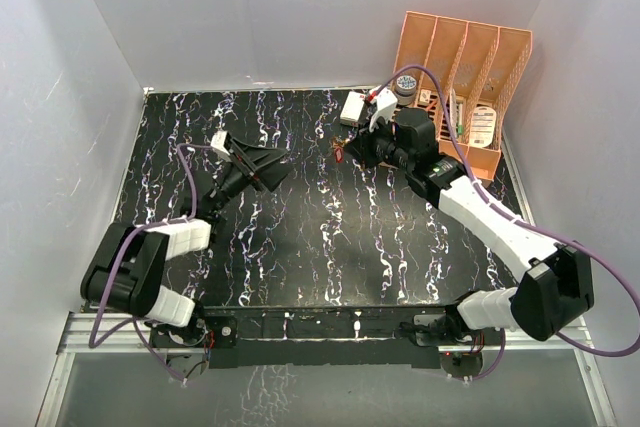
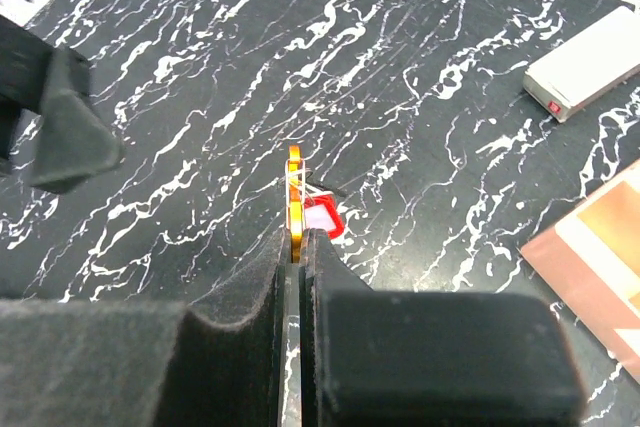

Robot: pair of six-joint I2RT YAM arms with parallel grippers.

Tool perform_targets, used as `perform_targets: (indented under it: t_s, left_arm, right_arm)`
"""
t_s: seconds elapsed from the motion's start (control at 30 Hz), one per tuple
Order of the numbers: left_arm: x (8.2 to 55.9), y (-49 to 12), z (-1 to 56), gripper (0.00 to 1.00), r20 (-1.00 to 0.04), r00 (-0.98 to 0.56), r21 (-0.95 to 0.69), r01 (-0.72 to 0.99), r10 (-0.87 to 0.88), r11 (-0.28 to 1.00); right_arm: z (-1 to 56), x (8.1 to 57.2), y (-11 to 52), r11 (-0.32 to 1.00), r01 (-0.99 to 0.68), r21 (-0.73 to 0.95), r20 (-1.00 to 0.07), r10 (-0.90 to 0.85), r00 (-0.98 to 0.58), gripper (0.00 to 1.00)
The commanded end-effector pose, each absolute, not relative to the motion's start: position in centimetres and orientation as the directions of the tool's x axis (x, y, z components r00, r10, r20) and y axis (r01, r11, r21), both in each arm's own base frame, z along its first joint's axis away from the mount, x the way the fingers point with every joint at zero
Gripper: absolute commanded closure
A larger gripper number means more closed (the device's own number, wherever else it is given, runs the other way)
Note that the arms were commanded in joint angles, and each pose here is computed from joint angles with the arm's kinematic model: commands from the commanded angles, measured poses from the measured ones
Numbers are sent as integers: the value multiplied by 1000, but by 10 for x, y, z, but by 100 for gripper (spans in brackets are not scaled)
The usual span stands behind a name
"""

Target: Put the keys on the keyring

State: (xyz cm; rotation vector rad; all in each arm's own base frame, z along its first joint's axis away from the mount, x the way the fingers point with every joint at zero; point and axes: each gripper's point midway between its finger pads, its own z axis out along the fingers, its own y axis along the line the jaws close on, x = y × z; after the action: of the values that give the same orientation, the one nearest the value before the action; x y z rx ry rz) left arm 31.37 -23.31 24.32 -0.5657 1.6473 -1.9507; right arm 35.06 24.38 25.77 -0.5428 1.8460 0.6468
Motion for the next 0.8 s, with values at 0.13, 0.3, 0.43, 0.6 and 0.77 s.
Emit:
perform_targets:
  t_s: [0.13,0.3,0.43,0.6,0.77]
  left_arm:
    - [312,-206,256,27,-161,-682,-983,177,-714,53]
    - [313,-196,258,25,-235,-636,-972,176,-735,158]
    - [313,-193,257,24,-238,-627,-971,164,-742,173]
    - [314,-194,253,24,-224,-634,-975,154,-740,163]
    - [313,-193,254,24,-224,-635,-975,155,-739,162]
  right_arm:
    - [276,365,219,857,-480,186,-920,-19,-391,100]
    - [235,366,217,885,-431,175,-806,-123,-579,100]
    - [217,360,223,869,-456,192,-733,-182,-656,100]
    - [208,359,230,859,-483,170,-680,-253,-688,100]
    - [205,358,237,847,-510,147,-648,-307,-697,100]
